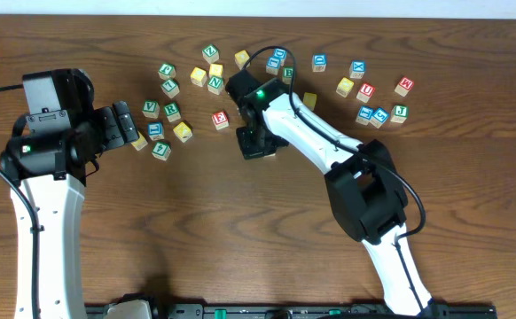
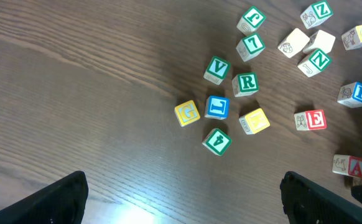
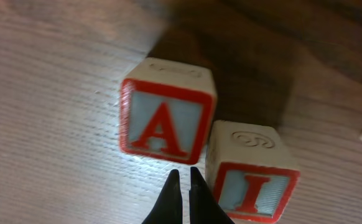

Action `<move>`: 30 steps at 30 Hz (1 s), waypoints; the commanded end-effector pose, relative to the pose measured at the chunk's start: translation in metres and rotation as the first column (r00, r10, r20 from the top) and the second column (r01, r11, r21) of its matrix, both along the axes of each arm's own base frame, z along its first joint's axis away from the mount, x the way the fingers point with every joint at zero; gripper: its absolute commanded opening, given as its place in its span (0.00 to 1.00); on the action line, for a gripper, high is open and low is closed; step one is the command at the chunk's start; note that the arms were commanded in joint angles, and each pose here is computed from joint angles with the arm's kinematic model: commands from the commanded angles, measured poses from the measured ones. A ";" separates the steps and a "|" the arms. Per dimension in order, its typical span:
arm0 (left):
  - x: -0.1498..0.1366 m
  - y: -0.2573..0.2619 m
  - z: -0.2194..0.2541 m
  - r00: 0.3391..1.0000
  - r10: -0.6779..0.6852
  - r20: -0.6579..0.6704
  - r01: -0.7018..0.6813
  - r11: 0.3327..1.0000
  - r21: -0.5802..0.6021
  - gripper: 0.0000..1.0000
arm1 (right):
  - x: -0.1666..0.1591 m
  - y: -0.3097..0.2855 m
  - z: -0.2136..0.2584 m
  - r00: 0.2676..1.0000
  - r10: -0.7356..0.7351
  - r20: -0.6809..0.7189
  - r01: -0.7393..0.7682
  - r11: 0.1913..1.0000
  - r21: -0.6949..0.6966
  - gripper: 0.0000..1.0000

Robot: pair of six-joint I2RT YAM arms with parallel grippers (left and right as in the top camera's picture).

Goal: Spell out AI2
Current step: 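Carry the blue 2 block forward and set it right of the I, then open the right gripper and lift it back toward the pile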

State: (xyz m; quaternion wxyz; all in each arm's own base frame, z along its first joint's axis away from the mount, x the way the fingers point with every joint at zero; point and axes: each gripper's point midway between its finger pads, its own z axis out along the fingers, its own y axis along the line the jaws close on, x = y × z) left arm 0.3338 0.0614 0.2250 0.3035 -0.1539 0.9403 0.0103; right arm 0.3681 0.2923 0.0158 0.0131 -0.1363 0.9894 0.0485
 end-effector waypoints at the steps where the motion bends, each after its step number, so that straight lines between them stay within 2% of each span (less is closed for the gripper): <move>1: 0.000 0.002 -0.001 1.000 0.001 -0.005 -0.001 1.000 0.005 0.98 | 0.008 -0.011 0.000 0.999 -0.038 0.009 0.038 0.999 -0.014 0.01; 30: 0.000 0.002 -0.001 1.000 0.001 -0.005 -0.001 1.000 0.005 0.97 | 0.043 -0.032 0.002 0.993 -0.096 0.074 0.094 0.995 0.019 0.02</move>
